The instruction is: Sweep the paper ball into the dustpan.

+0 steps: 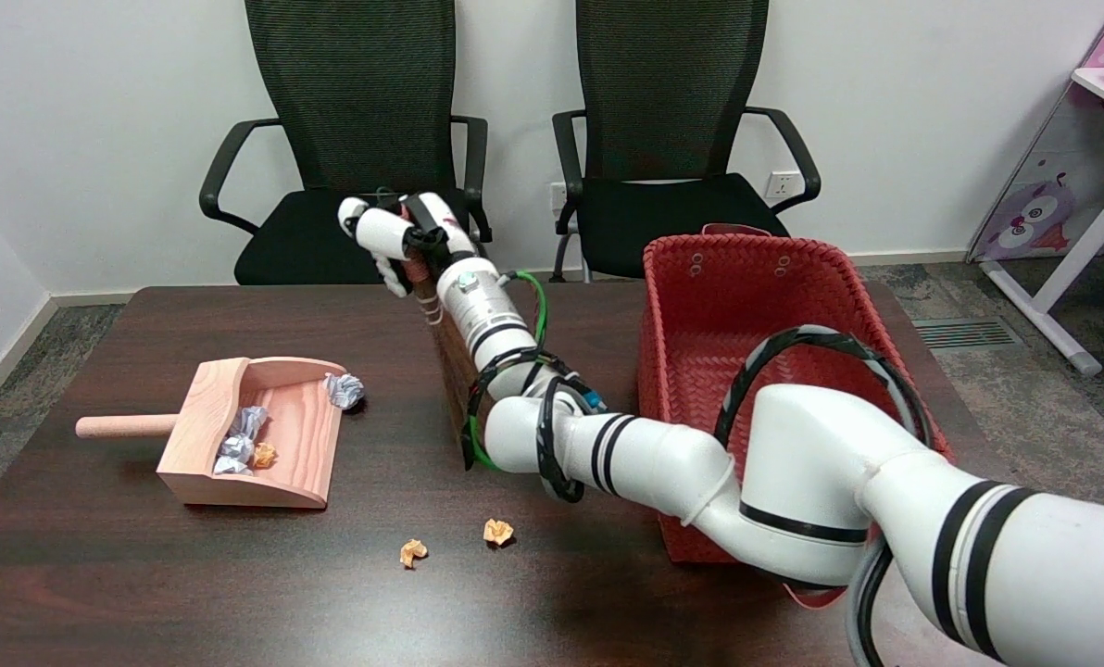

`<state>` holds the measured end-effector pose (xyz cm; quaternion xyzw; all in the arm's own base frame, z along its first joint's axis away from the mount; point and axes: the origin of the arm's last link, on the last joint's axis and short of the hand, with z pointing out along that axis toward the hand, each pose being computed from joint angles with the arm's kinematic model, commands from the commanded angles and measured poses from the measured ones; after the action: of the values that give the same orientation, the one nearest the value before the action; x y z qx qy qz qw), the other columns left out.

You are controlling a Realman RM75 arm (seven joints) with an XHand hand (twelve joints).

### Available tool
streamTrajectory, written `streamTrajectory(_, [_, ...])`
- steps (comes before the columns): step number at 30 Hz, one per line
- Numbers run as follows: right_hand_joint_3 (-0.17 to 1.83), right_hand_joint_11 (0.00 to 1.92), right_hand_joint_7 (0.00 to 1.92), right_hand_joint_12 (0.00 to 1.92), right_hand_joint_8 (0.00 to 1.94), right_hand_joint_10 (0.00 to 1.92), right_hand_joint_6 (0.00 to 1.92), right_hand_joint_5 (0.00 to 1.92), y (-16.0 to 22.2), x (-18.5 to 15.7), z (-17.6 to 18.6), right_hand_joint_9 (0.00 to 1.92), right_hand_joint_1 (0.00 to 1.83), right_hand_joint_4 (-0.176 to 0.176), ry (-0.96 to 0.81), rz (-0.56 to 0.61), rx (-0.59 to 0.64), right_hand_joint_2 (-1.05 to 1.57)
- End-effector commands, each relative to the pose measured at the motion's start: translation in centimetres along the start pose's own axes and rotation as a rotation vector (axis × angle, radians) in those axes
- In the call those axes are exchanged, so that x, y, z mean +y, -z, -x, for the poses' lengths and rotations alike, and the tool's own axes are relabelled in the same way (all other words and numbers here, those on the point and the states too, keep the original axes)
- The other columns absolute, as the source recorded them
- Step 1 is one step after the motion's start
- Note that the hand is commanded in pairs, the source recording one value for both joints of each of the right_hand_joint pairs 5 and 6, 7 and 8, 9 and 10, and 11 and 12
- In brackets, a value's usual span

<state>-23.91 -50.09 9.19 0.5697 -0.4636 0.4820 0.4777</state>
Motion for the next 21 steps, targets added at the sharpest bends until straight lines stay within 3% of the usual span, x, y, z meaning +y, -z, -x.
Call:
streamTrajectory(1, [1.44,1.92,1.92,1.92,1.92,1.92,1.92,1.92,0.5,0.5,3.4,1.92,0.8,0.023,-0.087,0.079,-0.082,1.16])
streamTrajectory(21, [1.38,1.92,1.92,1.92,1.92,1.92,1.92,1.92,-0.7,-1.6,4.9,1.92,0.8,0.021,-0.277,0.095,-0.132,1.18])
